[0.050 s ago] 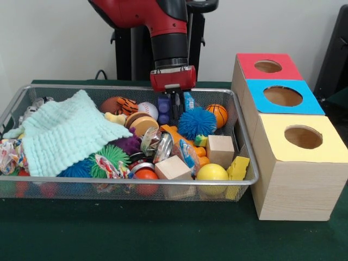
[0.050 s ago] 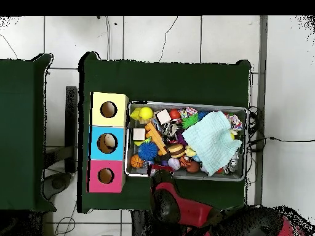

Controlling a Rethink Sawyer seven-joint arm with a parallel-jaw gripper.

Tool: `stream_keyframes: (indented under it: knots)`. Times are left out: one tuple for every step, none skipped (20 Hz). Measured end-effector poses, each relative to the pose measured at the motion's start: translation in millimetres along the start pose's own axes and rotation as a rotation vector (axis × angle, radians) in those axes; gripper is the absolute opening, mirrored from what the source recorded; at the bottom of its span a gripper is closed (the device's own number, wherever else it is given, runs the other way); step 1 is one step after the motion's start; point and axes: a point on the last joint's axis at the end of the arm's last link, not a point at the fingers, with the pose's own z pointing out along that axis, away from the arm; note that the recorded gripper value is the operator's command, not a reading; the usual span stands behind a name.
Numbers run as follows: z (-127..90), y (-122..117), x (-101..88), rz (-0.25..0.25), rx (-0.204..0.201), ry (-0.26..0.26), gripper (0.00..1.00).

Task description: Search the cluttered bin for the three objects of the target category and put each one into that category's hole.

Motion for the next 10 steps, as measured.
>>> stream_keyframes:
  knots:
    - [0.0, 0.1, 0.0, 0.0, 0.0, 0.0, 0.0]
    - [-0.1, 0.3, 0.1, -0.001, 0.0, 0.0, 0.0]
    - [-0.2, 0.7, 0.3, -0.003, 0.0, 0.001, 0.0]
    - [-0.4, 1.2, 0.6, -0.004, -0.001, 0.002, 0.0]
    - [-0.5, 1.7, 0.8, -0.006, -0.001, 0.002, 1.0]
    - [-1.6, 3.6, 2.4, -0.009, -0.004, 0.005, 1.0]
    - [-2.5, 5.6, 3.2, -0.012, -0.007, 0.007, 1.0]
    - [-2.8, 6.8, 3.2, -0.014, -0.008, 0.007, 1.0]
    - [-3.0, 8.2, 2.9, -0.02, -0.008, 0.007, 1.0]
    - [-2.9, 9.1, 2.8, -0.022, -0.009, 0.007, 1.0]
